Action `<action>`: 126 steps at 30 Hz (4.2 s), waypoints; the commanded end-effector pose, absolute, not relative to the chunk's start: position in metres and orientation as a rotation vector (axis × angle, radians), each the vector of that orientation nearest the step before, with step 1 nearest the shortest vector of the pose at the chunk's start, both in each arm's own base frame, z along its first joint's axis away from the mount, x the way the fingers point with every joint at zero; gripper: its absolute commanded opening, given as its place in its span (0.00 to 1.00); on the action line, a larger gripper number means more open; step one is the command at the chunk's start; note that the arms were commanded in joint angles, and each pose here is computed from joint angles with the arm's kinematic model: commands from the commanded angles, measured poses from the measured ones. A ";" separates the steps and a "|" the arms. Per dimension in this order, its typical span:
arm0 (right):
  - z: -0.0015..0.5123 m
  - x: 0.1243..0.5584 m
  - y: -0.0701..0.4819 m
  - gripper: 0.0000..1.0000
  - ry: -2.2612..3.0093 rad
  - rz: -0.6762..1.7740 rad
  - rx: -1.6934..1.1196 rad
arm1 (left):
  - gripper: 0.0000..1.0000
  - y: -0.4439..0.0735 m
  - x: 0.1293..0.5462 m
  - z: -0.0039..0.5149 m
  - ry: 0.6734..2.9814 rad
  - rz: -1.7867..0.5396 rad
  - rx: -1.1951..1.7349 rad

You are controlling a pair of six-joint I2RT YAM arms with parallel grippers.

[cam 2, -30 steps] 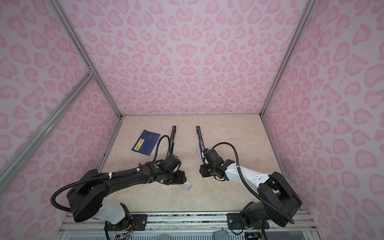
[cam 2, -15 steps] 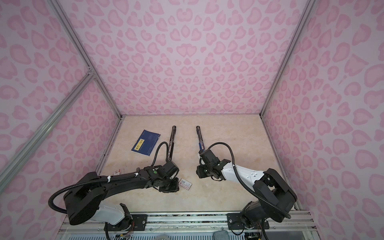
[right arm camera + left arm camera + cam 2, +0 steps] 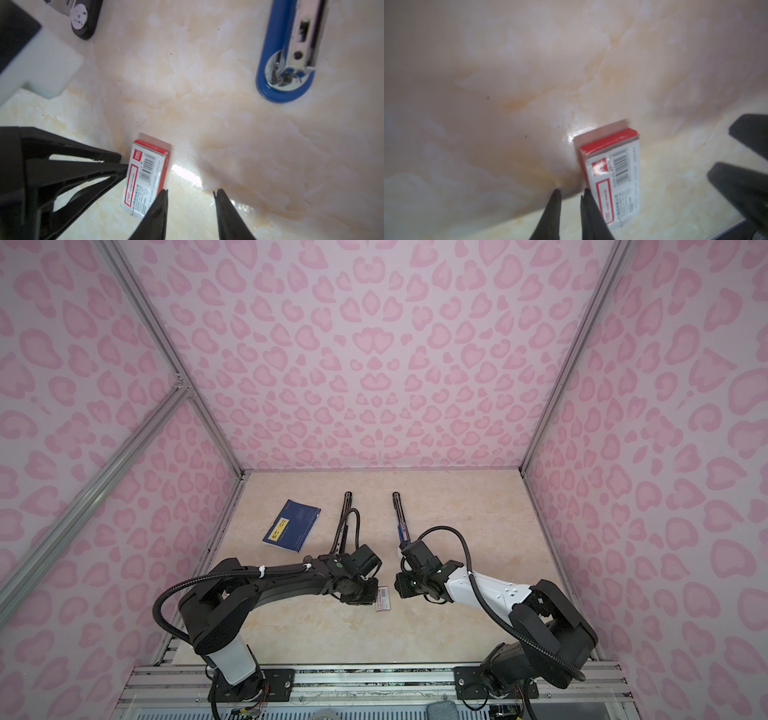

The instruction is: Load the staples into the stapler

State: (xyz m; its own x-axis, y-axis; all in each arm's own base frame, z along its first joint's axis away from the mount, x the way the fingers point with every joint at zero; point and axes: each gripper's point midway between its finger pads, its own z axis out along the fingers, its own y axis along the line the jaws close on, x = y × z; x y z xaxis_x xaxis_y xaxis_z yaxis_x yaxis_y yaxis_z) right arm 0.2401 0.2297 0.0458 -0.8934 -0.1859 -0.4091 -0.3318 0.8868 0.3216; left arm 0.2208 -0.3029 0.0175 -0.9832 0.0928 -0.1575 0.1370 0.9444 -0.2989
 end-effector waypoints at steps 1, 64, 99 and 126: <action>0.038 0.232 0.219 0.40 2.716 0.498 -0.387 | 0.26 -0.309 0.236 0.014 2.928 -0.408 0.252; 0.027 0.225 0.209 0.36 2.686 0.517 -0.338 | 0.10 -0.305 0.223 0.021 2.915 -0.623 0.158; 0.026 0.229 0.218 0.35 2.699 0.553 -0.315 | 0.03 -0.313 0.231 0.024 2.881 -0.783 0.127; 0.016 0.227 0.230 0.33 2.720 0.565 -0.327 | 0.03 -0.299 0.233 0.022 2.867 -0.735 0.052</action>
State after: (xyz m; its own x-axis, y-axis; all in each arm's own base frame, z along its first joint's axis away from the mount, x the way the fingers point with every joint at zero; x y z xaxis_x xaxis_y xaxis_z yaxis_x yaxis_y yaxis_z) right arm 0.2264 0.2369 0.0203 -0.9134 -0.1482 -0.3792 -0.2990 0.8764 0.3776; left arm 0.2309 -0.3021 0.0218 -0.9845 0.0050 -0.1756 0.0903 0.8718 -0.4815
